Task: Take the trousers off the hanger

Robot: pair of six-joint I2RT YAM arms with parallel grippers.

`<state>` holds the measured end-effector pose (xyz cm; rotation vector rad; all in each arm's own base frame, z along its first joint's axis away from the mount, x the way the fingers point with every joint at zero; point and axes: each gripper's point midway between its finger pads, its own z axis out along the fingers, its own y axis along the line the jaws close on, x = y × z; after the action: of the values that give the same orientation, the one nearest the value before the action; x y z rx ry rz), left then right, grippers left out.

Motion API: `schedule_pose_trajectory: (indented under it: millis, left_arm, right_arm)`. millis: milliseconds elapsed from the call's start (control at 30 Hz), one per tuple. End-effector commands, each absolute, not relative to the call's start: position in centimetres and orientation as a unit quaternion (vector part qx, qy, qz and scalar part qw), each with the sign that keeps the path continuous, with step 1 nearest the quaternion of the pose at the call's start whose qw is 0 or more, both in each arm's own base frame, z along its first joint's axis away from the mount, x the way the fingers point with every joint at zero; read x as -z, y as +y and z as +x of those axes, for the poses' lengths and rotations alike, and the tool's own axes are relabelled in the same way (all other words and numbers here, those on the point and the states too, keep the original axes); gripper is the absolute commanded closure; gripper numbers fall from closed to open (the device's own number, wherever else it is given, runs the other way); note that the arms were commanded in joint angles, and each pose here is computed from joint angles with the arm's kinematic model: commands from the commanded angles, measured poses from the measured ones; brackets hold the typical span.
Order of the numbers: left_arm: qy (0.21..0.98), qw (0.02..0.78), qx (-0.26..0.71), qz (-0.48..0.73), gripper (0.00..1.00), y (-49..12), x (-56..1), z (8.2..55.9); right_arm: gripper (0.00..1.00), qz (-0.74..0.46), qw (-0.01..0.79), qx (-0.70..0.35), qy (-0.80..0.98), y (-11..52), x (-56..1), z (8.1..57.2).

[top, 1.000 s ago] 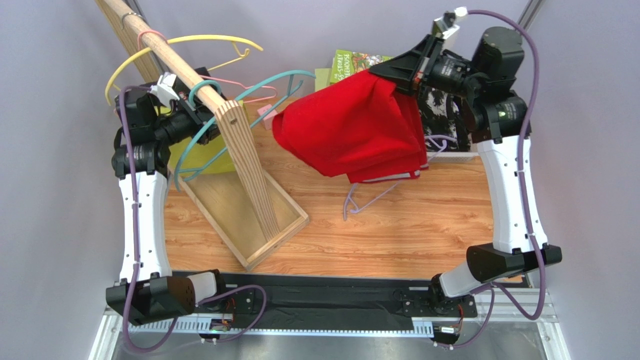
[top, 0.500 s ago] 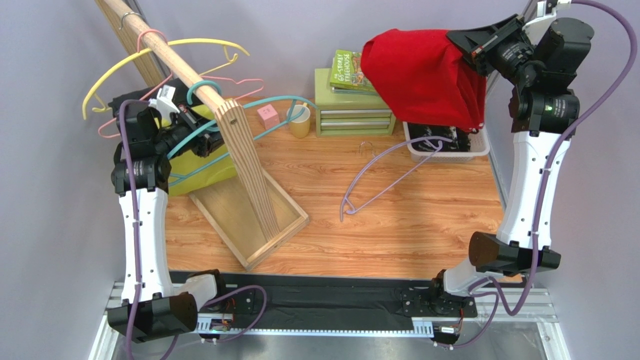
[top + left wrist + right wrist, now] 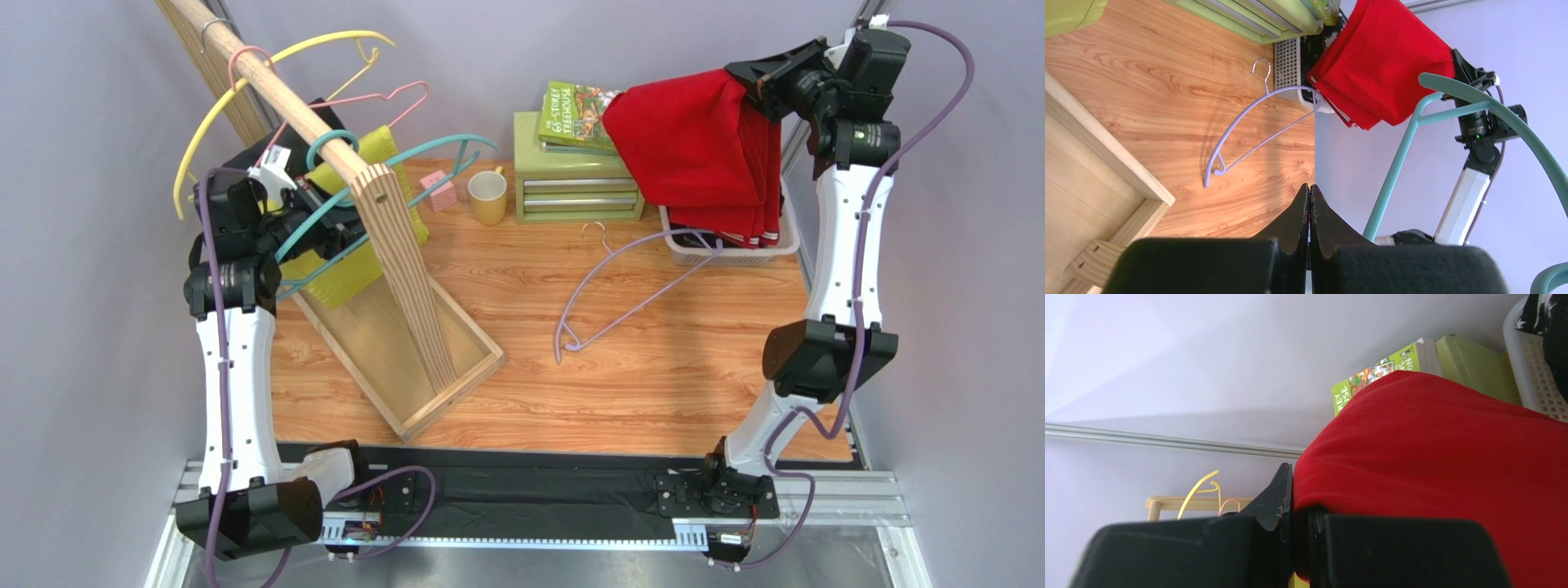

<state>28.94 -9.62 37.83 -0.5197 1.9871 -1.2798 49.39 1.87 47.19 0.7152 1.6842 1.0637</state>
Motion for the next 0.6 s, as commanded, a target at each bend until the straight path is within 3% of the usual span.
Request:
schedule_pose_trajectory:
  millis: [0,167,400,500,567]
  left_arm:
    - [0.769,0.335,0.502,-0.213,1.0,-9.9,-37.8,28.2]
    - [0.77,0.335,0.504,-0.203,1.0,-10.2,-38.0,27.6]
    - [0.78,0.333,0.492,-0.2,1.0,-10.2,-38.1,26.5]
    - [0.786,0.329,0.482,-0.203,1.0,-10.2,-37.5,26.1]
    - [0.788,0.332,0.476,-0.207,1.0,-10.0,-37.2,26.0]
  right_arm:
    - [1.0,0.223,0.616,-0.421,0.627,-1.1,-53.2,51.6]
    - [1.0,0.223,0.652,-0.366,0.625,-5.3,-50.2,56.3]
    - [1.0,0.281,0.598,-0.328,0.676,-10.7,-38.4,62.0]
    - [0.93,0.305,0.574,-0.313,0.692,-12.1,-36.0,61.9]
    - [0.77,0.313,0.553,-0.312,0.706,-12.2,-34.8,61.5]
